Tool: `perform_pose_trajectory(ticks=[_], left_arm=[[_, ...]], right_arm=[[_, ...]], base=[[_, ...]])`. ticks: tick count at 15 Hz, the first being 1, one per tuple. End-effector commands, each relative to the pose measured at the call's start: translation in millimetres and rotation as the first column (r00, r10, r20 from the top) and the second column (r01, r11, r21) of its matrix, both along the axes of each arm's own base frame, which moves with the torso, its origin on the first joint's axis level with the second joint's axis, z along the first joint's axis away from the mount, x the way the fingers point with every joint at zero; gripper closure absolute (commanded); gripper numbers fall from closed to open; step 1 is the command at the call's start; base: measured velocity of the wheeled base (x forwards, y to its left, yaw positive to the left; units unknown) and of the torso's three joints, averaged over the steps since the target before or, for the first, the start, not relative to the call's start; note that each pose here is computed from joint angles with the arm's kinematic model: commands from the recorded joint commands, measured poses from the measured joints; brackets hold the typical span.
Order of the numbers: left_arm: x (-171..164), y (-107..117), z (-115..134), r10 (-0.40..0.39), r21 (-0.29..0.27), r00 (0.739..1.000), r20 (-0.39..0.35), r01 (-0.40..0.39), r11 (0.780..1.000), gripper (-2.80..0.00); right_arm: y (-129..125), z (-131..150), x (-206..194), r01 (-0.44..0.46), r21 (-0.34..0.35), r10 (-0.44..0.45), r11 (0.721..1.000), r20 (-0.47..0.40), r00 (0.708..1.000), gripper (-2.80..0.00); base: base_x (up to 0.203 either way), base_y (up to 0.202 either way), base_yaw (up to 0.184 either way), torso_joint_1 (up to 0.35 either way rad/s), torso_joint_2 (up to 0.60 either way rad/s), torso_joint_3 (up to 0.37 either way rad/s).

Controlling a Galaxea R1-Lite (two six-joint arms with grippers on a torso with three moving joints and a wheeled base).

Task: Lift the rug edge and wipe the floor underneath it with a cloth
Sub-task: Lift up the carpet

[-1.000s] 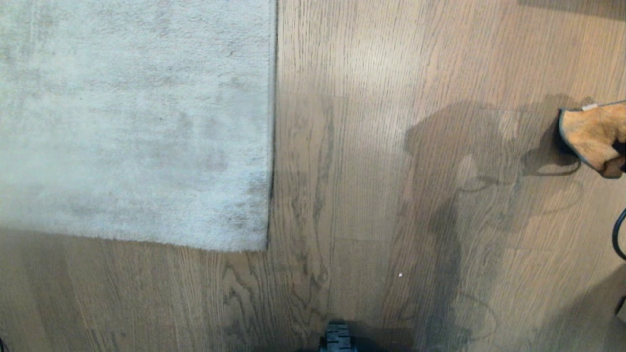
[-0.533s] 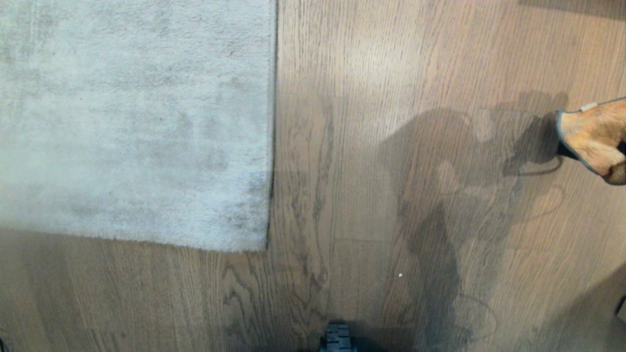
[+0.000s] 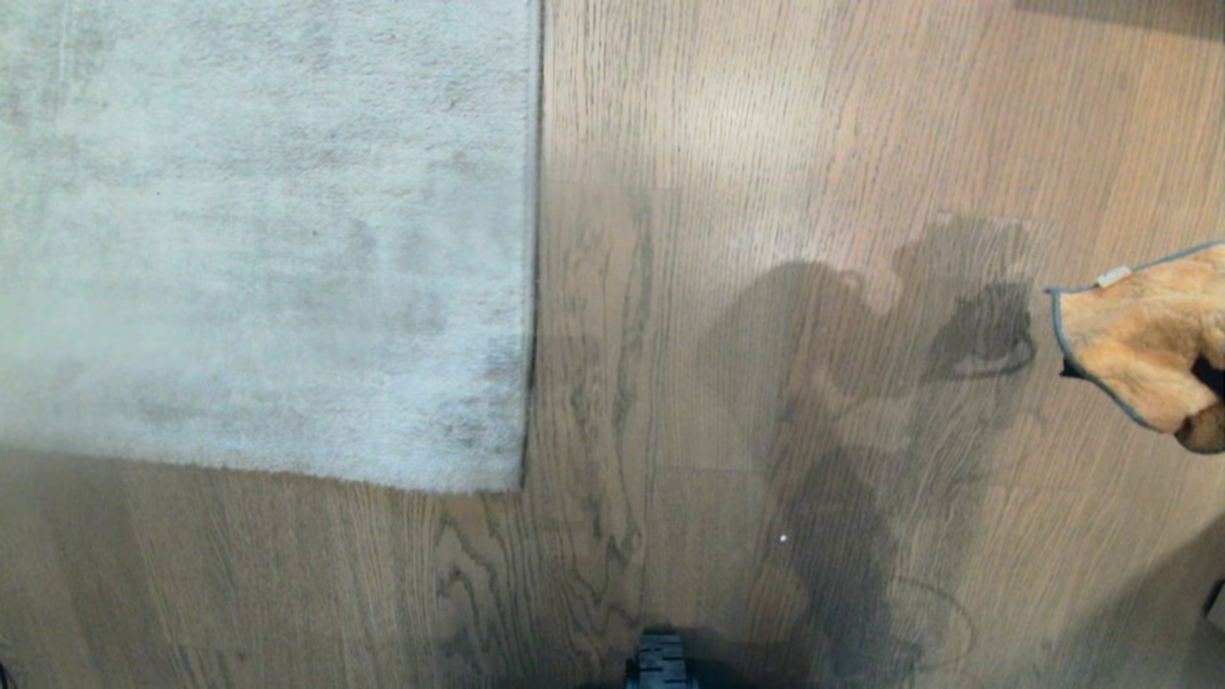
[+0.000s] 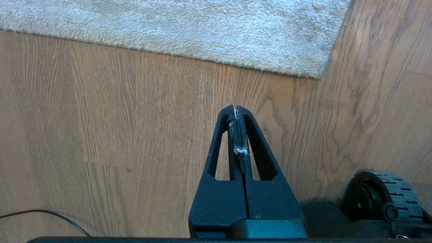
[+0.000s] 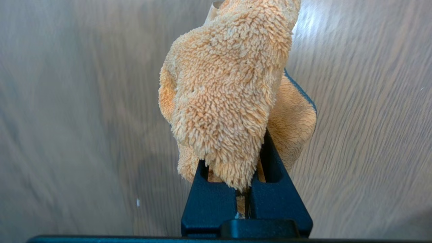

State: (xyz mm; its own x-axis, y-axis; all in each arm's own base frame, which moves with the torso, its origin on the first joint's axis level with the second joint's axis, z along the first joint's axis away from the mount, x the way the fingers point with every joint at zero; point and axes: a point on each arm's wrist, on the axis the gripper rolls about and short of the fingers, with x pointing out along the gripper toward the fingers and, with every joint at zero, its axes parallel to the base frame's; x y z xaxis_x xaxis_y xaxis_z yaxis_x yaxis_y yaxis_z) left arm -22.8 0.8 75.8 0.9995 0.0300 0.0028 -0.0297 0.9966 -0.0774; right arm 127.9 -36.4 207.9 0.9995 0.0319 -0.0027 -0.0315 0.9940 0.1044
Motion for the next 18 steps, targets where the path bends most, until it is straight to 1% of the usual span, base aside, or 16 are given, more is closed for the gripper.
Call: perform_pose_trajectory(ticks=[1, 5, 7, 11, 13, 15, 18], left_arm=[[0, 0, 0, 0.001, -0.001, 1.000, 0.000, -0.001, 1.000, 0.00], [0, 0, 0, 0.001, -0.001, 1.000, 0.000, -0.001, 1.000, 0.00], [0, 0, 0, 0.001, -0.001, 1.000, 0.000, -0.001, 1.000, 0.00], [0, 0, 0, 0.001, -0.001, 1.000, 0.000, -0.001, 1.000, 0.00], [0, 0, 0, 0.001, -0.001, 1.000, 0.000, -0.001, 1.000, 0.00], [0, 0, 0, 0.001, -0.001, 1.000, 0.000, -0.001, 1.000, 0.00], [0, 0, 0, 0.001, -0.001, 1.000, 0.000, -0.001, 1.000, 0.00]], right_arm=[[14, -8, -21, -0.044, -0.060, 0.045, 0.997, 0.014, 0.999, 0.00], [29, -28, -39, -0.029, -0.121, 0.022, 0.992, -0.053, 0.998, 0.00], [32, -42, -51, 0.000, -0.136, -0.011, 0.991, -0.081, 0.997, 0.00], [35, -64, -82, 0.000, -0.167, -0.019, 0.986, -0.112, 0.994, 0.00], [36, -81, -95, -0.006, -0.178, -0.018, 0.984, -0.131, 0.991, 0.00], [37, -94, -106, -0.016, -0.190, -0.007, 0.982, -0.120, 0.993, 0.00], [38, -107, -122, -0.024, -0.209, 0.006, 0.978, -0.087, 0.996, 0.00]], base=[[0.000, 0.000, 0.000, 0.000, 0.00, 0.000], [0.000, 0.000, 0.000, 0.000, 0.00, 0.000], [0.000, 0.000, 0.000, 0.000, 0.00, 0.000], [0.000, 0.000, 0.000, 0.000, 0.00, 0.000], [0.000, 0.000, 0.000, 0.000, 0.00, 0.000], [0.000, 0.000, 0.000, 0.000, 0.00, 0.000], [0.000, 0.000, 0.000, 0.000, 0.00, 0.000]])
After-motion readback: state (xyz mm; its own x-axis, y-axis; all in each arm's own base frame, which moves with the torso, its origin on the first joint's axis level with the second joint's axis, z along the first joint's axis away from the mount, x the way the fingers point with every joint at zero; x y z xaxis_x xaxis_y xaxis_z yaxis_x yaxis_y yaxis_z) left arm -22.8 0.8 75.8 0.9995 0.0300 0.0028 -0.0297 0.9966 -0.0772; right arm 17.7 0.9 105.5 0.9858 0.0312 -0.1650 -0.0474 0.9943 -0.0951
